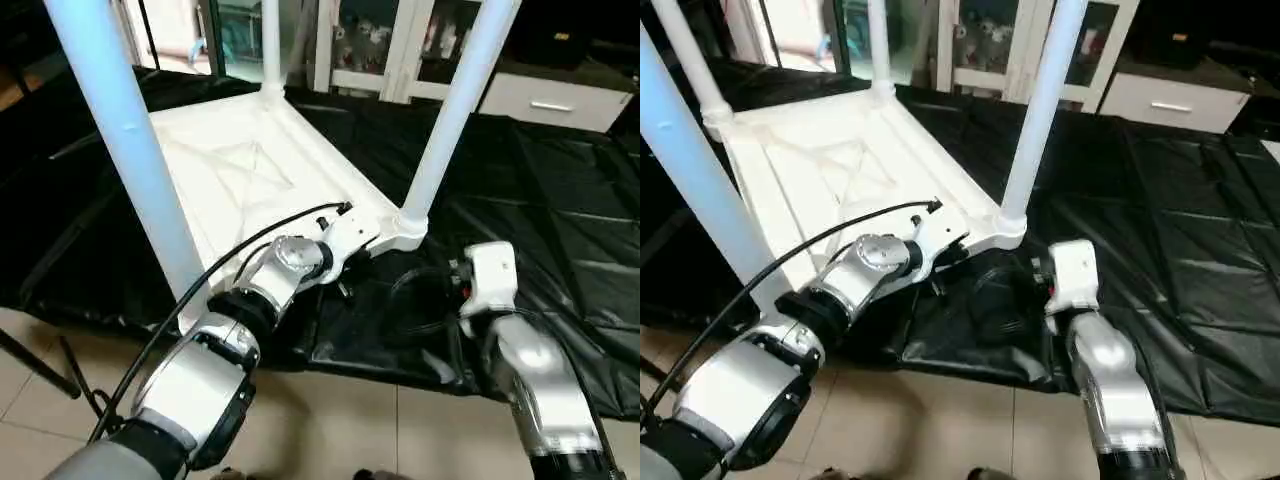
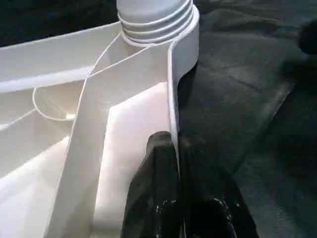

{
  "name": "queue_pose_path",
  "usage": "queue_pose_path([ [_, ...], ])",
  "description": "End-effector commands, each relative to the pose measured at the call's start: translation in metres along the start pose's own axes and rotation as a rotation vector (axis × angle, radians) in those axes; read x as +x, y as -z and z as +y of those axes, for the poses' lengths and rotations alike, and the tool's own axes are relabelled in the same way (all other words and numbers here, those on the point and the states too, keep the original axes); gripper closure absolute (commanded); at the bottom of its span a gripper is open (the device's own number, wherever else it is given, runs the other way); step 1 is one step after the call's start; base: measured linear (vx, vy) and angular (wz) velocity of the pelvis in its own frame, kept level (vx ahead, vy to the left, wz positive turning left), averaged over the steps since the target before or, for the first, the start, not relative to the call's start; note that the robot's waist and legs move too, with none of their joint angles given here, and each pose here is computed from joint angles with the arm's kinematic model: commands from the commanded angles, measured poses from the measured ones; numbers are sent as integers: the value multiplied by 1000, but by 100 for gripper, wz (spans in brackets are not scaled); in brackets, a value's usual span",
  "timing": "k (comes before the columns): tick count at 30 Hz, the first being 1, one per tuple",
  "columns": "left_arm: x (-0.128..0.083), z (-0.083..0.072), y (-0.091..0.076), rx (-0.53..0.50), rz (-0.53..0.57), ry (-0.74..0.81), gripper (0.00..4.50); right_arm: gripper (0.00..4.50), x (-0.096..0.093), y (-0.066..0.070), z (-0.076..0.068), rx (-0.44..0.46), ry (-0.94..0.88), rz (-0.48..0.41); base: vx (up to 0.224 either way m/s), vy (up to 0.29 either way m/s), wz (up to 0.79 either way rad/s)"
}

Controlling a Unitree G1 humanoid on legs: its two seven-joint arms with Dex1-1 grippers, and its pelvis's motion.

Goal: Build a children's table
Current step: Rotate leg to tighten, then rotate table base

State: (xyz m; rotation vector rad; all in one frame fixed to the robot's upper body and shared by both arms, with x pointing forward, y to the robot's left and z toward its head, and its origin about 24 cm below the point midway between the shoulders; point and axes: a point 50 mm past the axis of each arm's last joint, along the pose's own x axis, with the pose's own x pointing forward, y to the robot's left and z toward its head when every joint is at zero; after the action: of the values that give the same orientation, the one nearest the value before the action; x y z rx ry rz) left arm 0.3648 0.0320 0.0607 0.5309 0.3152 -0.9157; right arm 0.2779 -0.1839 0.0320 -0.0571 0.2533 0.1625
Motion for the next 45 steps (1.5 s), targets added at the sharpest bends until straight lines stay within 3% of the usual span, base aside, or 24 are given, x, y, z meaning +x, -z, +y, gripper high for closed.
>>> queue_pose_path([
  [1,2,2,-37,108,-150,-3,450,36,-2,-5,-6,-6,39,-13,0,0,0],
  [8,7,-4,-45,138,-172,-5,450,4,-7,-4,1,0,36,-4,0,0,0],
  [10,7,-2,-45,122,-177,-32,450,4,-7,-6,3,5,19,-8,0,0,0],
  [11,7,-1,-45,62,-198,-31,450,4,-7,-6,4,7,10,-12,0,0,0],
  [14,5,1,-46,-12,-231,-9,393,0,-6,-7,6,9,-9,-14,0,0,0],
  [23,-4,7,-55,-156,-373,61,351,0,-2,-14,11,1,-50,-43,0,0,0],
  [24,-9,9,-55,-173,-400,72,322,0,-1,-17,11,1,-57,-56,0,0,0],
  [28,-25,10,-48,-193,-467,80,292,0,-1,-20,11,16,-83,-81,0,0,0],
  [30,-39,5,-42,-217,-510,110,267,0,-1,-21,12,21,-96,-97,0,0,0],
  [35,-67,-15,-29,-214,-547,154,267,0,-3,-26,15,48,-120,-140,0,0,0],
  [39,-89,-33,-12,-229,-516,154,267,0,-2,-28,25,37,-201,-143,0,0,0],
  [42,-99,-45,-5,-258,-471,169,267,0,3,-26,31,21,-256,-105,0,0,0],
  [45,-105,-54,3,-259,-413,199,267,0,12,-18,37,-34,-310,-10,0,0,0],
])
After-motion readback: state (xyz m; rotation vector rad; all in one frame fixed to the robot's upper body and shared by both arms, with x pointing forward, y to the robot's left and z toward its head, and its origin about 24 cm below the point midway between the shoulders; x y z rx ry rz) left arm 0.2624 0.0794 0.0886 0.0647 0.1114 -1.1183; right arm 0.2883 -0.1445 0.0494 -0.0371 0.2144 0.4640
